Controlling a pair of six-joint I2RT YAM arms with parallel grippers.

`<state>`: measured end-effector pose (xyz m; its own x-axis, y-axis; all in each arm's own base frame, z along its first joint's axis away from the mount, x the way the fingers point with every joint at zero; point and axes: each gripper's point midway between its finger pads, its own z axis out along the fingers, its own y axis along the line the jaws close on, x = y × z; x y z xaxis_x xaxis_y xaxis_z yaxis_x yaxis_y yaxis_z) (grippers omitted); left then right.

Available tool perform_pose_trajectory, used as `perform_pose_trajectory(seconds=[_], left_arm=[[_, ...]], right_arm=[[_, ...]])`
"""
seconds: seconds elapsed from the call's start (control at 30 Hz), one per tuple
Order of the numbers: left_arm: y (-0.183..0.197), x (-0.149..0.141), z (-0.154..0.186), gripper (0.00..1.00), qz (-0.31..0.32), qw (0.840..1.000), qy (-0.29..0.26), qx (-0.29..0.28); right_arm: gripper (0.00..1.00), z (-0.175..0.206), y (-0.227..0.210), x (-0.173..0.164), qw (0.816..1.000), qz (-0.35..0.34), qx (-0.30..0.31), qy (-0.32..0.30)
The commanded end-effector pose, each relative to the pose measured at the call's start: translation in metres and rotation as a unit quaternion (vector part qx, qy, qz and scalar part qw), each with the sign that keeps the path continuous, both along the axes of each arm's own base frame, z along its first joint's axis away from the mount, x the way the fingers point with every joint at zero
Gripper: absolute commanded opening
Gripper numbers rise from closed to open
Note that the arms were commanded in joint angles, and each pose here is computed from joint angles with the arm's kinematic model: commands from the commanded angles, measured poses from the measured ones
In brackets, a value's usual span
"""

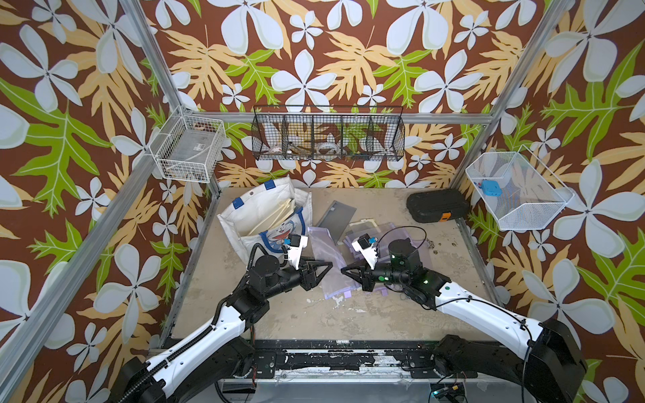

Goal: Put the pencil pouch into the canvas bag
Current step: Pick up the pencil case from the center of the board.

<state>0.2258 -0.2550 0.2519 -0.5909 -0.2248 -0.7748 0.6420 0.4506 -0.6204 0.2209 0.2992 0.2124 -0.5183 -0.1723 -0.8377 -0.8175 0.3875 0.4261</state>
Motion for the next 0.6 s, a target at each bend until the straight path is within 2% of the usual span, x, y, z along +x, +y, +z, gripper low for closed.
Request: perform_pose_trajectory(seconds=[0.0, 0.1, 0.17, 0.23, 0.3, 0.37, 0.43, 0.57], left_arm=[[-0.004, 0.0, 0.012, 0.3, -0.006, 1.0, -0.018, -0.012], [-0.004, 0.0, 0.016, 0.14, -0.005, 1.0, -0.022, -0.014], [-0.003, 0.001, 0.021, 0.0, -0.004, 1.0, -0.029, -0.007], [0.002, 0.007, 0.025, 0.0, 0.016, 0.999, -0.039, 0.019], [0.01, 0.015, 0.031, 0.0, 0.041, 0.995, -0.059, 0.072], [0.02, 0.025, 0.041, 0.0, 0.069, 0.985, -0.086, 0.13], [0.031, 0.035, 0.053, 0.0, 0.094, 0.971, -0.112, 0.188], [0.054, 0.057, 0.085, 0.0, 0.147, 0.929, -0.171, 0.294]], right_arm=[[0.01, 0.003, 0.001, -0.002, 1.0, 0.012, 0.0, -0.01], [0.05, 0.005, 0.001, -0.003, 1.0, 0.011, 0.0, -0.012], [0.18, 0.008, 0.0, 0.0, 1.0, 0.004, -0.001, -0.014], [0.43, 0.016, -0.002, 0.002, 1.0, -0.005, 0.002, -0.021], [0.66, 0.027, -0.005, 0.004, 0.999, -0.019, 0.008, -0.032], [0.84, 0.037, -0.011, 0.007, 0.998, -0.039, 0.007, -0.045], [0.92, 0.042, -0.017, 0.013, 0.997, -0.061, -0.01, -0.055], [0.96, 0.056, -0.034, 0.025, 0.99, -0.12, -0.035, -0.069]])
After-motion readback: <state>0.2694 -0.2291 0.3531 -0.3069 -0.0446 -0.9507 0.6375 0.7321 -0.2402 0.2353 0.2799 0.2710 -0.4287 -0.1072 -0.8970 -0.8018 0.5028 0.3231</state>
